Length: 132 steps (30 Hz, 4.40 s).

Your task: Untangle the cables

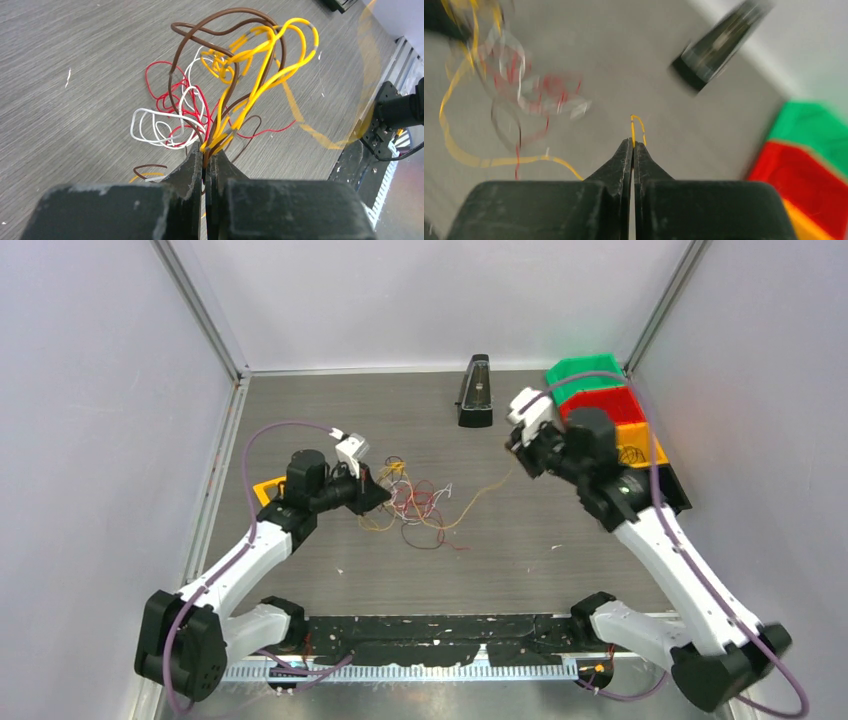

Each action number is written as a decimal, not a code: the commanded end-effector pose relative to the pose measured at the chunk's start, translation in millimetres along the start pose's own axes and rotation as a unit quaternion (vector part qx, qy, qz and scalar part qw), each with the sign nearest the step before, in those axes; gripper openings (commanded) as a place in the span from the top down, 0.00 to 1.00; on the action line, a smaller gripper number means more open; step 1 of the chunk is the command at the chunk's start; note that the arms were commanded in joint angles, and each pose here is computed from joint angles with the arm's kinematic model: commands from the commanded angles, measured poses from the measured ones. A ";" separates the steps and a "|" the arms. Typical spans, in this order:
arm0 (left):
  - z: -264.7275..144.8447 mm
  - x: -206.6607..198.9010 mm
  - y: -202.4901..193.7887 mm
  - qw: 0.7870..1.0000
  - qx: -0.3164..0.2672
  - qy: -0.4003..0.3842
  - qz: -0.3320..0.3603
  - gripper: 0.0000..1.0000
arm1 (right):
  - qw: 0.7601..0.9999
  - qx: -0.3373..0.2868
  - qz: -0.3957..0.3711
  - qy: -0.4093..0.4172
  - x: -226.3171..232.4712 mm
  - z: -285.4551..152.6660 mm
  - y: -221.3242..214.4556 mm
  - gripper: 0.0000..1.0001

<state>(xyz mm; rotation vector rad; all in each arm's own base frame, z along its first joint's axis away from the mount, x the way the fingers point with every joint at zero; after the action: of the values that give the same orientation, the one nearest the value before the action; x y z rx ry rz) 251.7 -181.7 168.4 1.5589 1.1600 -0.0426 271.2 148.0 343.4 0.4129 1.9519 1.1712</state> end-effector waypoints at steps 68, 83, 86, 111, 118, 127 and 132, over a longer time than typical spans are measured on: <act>-72.4 -112.4 35.8 0.927 -0.006 -0.194 0.321 0.66 | 0.915 -0.125 0.082 0.374 166.8 86.8 34.7 0.95; -51.1 -113.5 33.1 0.923 0.015 -0.225 0.312 0.85 | 0.911 -0.145 0.075 0.379 170.2 83.1 45.4 0.94; -54.8 -121.3 28.8 0.918 0.020 -0.248 0.310 0.96 | 0.917 -0.136 0.084 0.366 167.2 89.7 45.1 0.94; -93.5 -192.1 57.8 0.901 0.009 -0.354 0.251 1.00 | 0.942 -0.053 0.248 0.221 108.5 169.3 3.3 0.92; -116.5 -231.6 102.4 0.898 -0.063 -0.376 0.220 1.00 | 0.941 -0.001 0.244 0.234 128.0 183.3 -37.2 0.87; -131.9 -243.6 136.9 0.903 -0.124 -0.357 0.205 1.00 | 0.942 0.032 0.224 0.246 140.4 179.5 -71.7 0.82; -144.8 -257.6 157.4 0.895 -0.151 -0.355 0.222 1.00 | 0.939 0.063 0.212 0.263 141.6 178.6 -93.4 0.77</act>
<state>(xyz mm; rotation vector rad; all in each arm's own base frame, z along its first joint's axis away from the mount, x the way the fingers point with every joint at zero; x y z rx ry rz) 155.1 -219.7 446.7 1.3799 0.2812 -0.1693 325.9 299.0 155.9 0.7371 2.4767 1.5949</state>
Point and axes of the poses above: each gripper's point midway between its finger pads, its own z axis out along the fingers, its own x axis along the line the jaws close on, y = z × x, the point moved 3 cm from there along -z, back along the fingers, and after that the axes turned 14 degrees about -z, right-handed, at the moved point
